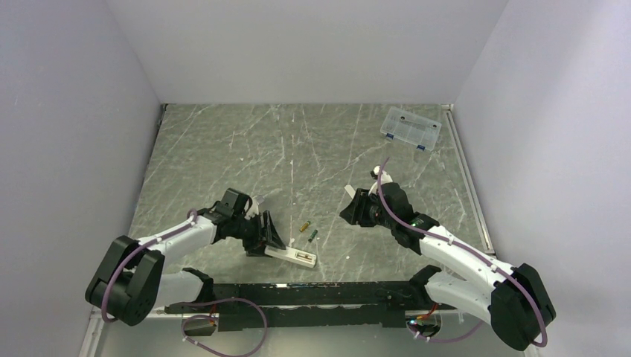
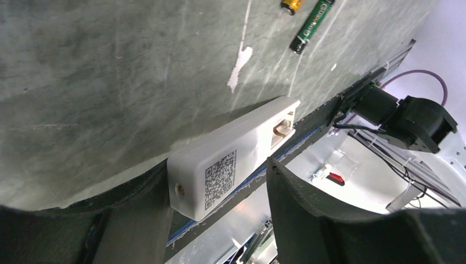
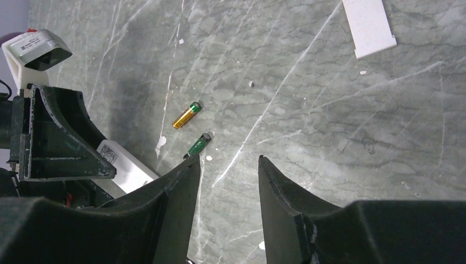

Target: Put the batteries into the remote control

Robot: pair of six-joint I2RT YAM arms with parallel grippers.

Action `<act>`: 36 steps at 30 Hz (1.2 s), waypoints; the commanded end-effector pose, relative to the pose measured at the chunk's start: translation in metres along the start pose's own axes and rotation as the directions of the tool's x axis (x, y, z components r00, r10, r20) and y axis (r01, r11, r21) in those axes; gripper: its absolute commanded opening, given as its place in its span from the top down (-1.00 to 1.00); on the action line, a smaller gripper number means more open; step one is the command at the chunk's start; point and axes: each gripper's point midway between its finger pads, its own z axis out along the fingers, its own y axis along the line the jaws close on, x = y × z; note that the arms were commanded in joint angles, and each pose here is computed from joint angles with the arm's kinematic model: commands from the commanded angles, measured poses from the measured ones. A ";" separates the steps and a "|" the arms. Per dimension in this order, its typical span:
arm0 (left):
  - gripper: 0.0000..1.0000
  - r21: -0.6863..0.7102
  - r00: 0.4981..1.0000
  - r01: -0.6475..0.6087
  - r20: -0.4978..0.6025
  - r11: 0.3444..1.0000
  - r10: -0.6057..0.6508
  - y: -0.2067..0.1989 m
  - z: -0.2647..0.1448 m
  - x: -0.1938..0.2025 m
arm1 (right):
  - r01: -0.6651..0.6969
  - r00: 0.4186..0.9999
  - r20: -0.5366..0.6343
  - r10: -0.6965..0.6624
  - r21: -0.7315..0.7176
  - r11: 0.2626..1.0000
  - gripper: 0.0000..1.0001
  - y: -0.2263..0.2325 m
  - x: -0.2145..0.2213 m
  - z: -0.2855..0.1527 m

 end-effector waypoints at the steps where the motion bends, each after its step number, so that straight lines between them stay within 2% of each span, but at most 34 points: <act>1: -0.27 -0.046 1.000 -0.001 0.007 0.999 0.001 0.008 0.002 -0.002 | 0.036 0.999 0.036 -0.035 -0.018 0.999 0.07 0.012 -0.017 -0.002; 14: -0.27 -0.126 0.999 0.033 0.019 0.992 -0.030 0.028 0.005 0.002 | 0.062 0.997 -0.035 -0.065 -0.068 0.996 -0.03 0.022 -0.002 0.007; 29: -0.25 -0.218 0.995 0.096 0.048 0.971 -0.087 0.047 -0.001 0.010 | 0.142 0.986 -0.076 -0.145 -0.051 0.989 -0.07 0.031 0.013 0.013; 36: -0.40 -0.246 0.989 0.129 0.101 0.961 -0.107 0.047 -0.012 0.009 | 0.148 0.986 -0.073 -0.152 -0.055 0.987 -0.08 0.037 0.012 0.013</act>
